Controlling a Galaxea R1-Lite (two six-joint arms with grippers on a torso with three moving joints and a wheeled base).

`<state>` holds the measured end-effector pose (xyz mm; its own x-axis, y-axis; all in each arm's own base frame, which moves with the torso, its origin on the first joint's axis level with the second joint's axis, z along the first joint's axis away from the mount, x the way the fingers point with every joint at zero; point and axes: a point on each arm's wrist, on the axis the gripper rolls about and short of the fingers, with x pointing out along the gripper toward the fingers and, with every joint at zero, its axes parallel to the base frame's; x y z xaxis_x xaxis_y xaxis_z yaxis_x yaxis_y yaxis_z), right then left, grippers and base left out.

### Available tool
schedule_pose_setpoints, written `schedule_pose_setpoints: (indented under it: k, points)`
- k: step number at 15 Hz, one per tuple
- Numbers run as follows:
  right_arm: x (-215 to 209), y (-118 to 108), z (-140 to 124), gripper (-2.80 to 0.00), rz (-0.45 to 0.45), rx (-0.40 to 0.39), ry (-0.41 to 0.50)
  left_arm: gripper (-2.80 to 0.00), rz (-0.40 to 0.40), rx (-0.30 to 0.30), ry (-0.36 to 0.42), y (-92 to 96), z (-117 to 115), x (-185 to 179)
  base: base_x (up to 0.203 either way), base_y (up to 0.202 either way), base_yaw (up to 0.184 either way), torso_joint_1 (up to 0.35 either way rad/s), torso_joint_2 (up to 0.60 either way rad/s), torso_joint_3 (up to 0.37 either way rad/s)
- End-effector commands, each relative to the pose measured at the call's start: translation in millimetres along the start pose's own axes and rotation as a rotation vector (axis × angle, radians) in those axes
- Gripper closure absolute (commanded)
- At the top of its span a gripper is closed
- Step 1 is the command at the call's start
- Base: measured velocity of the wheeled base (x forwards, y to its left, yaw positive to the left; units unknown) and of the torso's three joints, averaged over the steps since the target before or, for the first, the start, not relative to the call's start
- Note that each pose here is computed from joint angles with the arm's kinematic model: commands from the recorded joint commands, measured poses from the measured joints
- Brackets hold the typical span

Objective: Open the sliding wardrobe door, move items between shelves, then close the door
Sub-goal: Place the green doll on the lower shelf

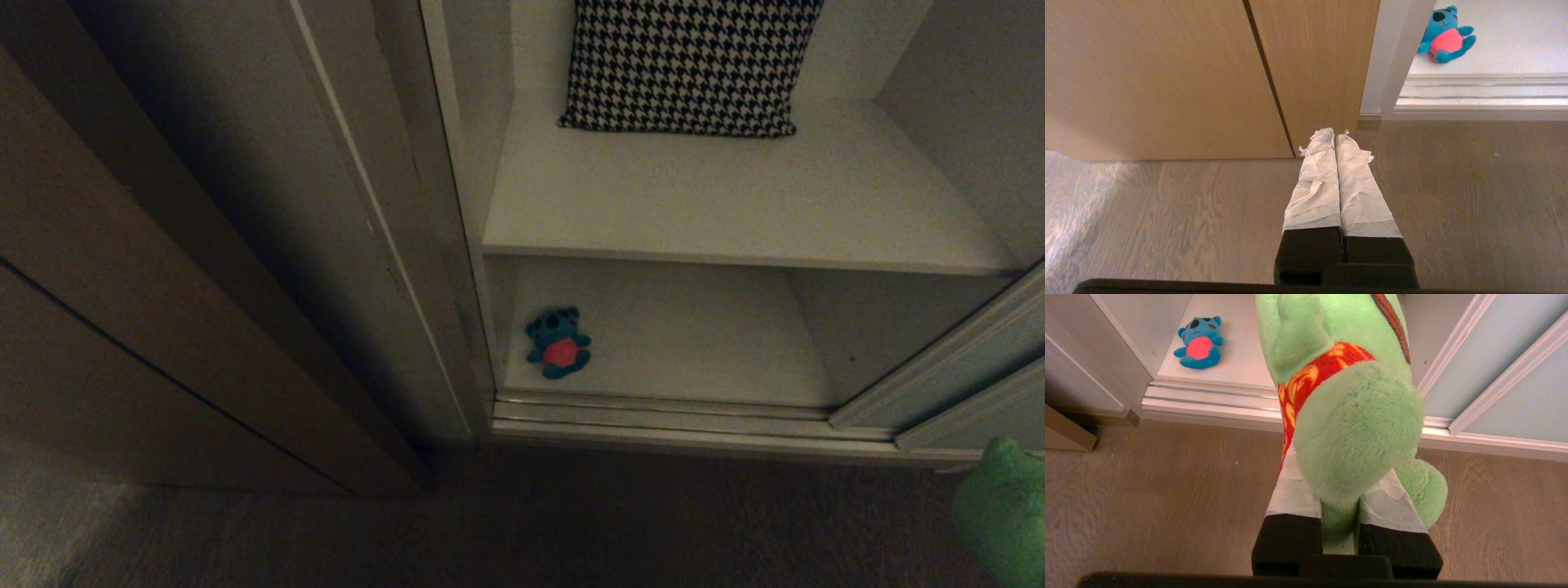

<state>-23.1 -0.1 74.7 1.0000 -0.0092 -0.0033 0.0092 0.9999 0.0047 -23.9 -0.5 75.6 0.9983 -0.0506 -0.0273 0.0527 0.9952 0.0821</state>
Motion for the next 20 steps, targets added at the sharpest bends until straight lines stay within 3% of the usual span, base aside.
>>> schedule_pose_setpoints:
  k: [1,6,13,20]
  points:
    - [0.2,0.0,0.0,0.0,0.0,0.0,0.003,0.0,0.0,0.0,0.002,0.0,0.0,0.1,0.0,0.0,0.0,0.0,0.0,0.0]
    - [0.3,0.0,-0.4,0.0,0.0,0.0,0.004,0.0,-0.002,0.011,0.002,0.0,0.0,0.1,0.0,0.0,0.0,0.0,0.0,0.0]
    - [0.3,0.0,-0.4,0.0,0.0,0.0,0.004,0.0,0.025,-0.021,0.001,0.6,0.3,0.1,0.0,0.0,0.0,0.0,0.0,-0.007]
    - [0.2,0.0,-0.1,0.0,0.0,0.0,0.003,0.0,0.029,-0.037,0.008,0.7,0.4,-0.2,0.0,0.0,0.0,0.003,0.0,-0.176]
